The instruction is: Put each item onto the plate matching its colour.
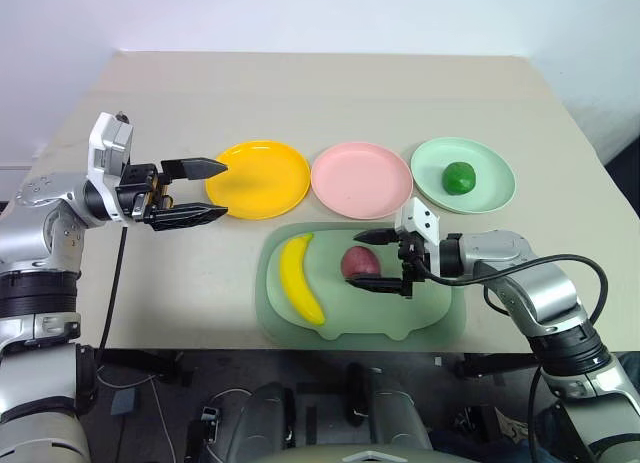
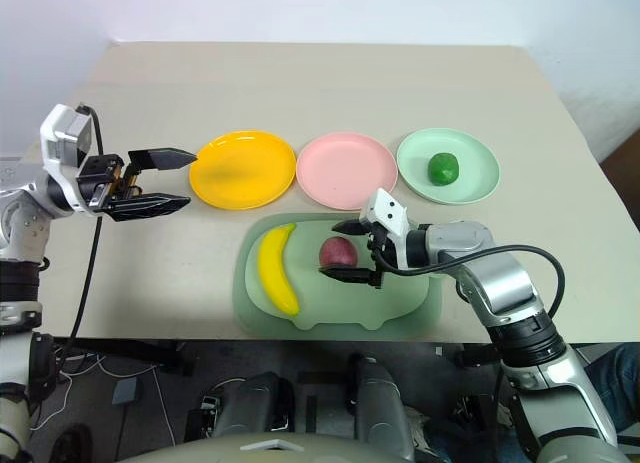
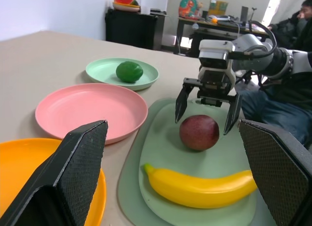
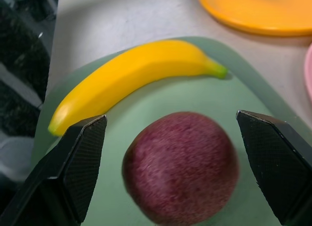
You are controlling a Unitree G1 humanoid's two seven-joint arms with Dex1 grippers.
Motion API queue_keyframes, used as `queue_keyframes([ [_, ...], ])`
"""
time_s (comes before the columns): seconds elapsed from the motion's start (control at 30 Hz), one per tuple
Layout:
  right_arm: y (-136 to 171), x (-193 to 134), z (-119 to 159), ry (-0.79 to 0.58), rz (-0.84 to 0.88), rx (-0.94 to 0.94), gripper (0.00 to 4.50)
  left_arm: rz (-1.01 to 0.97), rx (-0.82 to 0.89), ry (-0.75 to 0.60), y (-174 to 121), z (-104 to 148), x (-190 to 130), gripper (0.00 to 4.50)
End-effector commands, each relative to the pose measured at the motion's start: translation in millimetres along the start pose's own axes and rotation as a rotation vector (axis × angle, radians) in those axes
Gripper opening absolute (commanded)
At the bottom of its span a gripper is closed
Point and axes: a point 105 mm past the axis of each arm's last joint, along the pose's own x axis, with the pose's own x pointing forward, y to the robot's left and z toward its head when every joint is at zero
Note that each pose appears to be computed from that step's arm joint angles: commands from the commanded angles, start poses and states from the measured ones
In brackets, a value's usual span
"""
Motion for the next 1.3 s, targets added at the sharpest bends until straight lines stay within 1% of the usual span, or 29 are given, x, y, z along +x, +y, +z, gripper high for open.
queue_keyframes([
  [0.03, -0.4, -2.3, -2.5, 0.027, 0.005, -0.044, 4.46, 0.006, 0.04, -0.008, -2.9, 11.2, -4.0, 4.5],
  [0.1, -2.5, -2.0, -4.3, 0.03, -0.006, -0.039, 4.46, 0.006, 0.039, -0.009, -3.3, 10.9, -3.8, 4.5],
  [0.2, -3.9, -2.4, -6.4, 0.044, 0.009, 0.01, 3.87, 0.007, 0.039, -0.011, -3.6, 11.0, -3.4, 4.5],
  [0.27, -8.2, -2.8, -5.9, 0.057, -0.018, -0.027, 3.27, 0.009, 0.041, -0.012, -3.5, 11.9, -3.4, 4.5],
  [0.3, -9.3, -3.0, -5.6, 0.06, -0.026, -0.043, 3.14, 0.01, 0.041, -0.013, -3.4, 12.4, -3.5, 4.5],
  [0.4, -10.1, -3.6, -1.5, 0.036, -0.028, -0.025, 3.13, 0.009, 0.041, -0.013, -3.4, 12.6, -3.5, 4.5],
  [0.47, -8.6, -4.3, 7.2, -0.005, -0.013, -0.01, 3.13, 0.009, 0.039, -0.013, -3.4, 12.2, -3.3, 4.5],
  [0.5, -10.8, -4.7, 14.0, -0.042, -0.025, -0.001, 3.13, 0.008, 0.038, -0.014, -3.6, 12.1, -3.1, 4.5],
  [0.6, -20.8, -9.4, 47.5, -0.207, -0.059, 0.055, 3.13, 0.008, 0.036, -0.015, -3.5, 11.1, -2.7, 4.5],
  [0.67, -28.4, -13.5, 63.3, -0.283, -0.085, 0.094, 3.13, 0.008, 0.035, -0.015, -3.6, 10.5, -2.7, 4.5],
  [0.7, -36.5, -17.2, 73.0, -0.328, -0.118, 0.105, 3.13, 0.008, 0.034, -0.016, -3.4, 10.5, -2.7, 4.5],
  [0.77, -56.2, -23.1, 83.6, -0.386, -0.208, 0.133, 3.13, 0.008, 0.031, -0.015, -3.2, 10.2, -2.5, 4.5],
  [0.8, -62.5, -24.4, 85.4, -0.397, -0.239, 0.14, 3.13, 0.007, 0.029, -0.015, -3.1, 10.1, -2.4, 4.5],
  [0.87, -95.7, -30.0, 79.8, -0.389, -0.432, 0.141, 3.13, 0.007, 0.032, -0.014, -3.0, 10.4, -2.4, 4.5],
  [0.9, -107.9, -31.7, 75.9, -0.386, -0.496, 0.158, 3.13, 0.008, 0.032, -0.015, -3.0, 10.6, -2.4, 4.5],
  [0.93, -115.6, -31.4, 71.1, -0.358, -0.548, 0.135, 3.13, 0.007, 0.032, -0.014, -3.3, 10.5, -2.4, 4.5],
  [1.03, -127.1, -26.1, 63.5, -0.319, -0.616, 0.13, 3.13, 0.009, 0.031, -0.01, -3.3, 10.6, -3.1, 4.5],
  [1.1, -125.0, -19.7, 61.5, -0.297, -0.602, 0.102, 3.13, 0.011, 0.033, -0.009, -3.5, 11.0, -3.6, 4.5],
  [1.2, -122.5, -11.6, 55.3, -0.275, -0.567, 0.123, 3.13, 0.015, 0.034, -0.007, -3.5, 11.4, -4.5, 4.5],
  [1.27, -121.2, -9.4, 53.3, -0.261, -0.553, 0.131, 3.86, 0.017, 0.034, -0.008, -3.6, 11.6, -4.7, 4.5],
  [1.3, -120.9, -9.3, 52.7, -0.253, -0.554, 0.124, 4.11, 0.017, 0.034, -0.008, -3.7, 11.7, -4.7, 4.5],
])
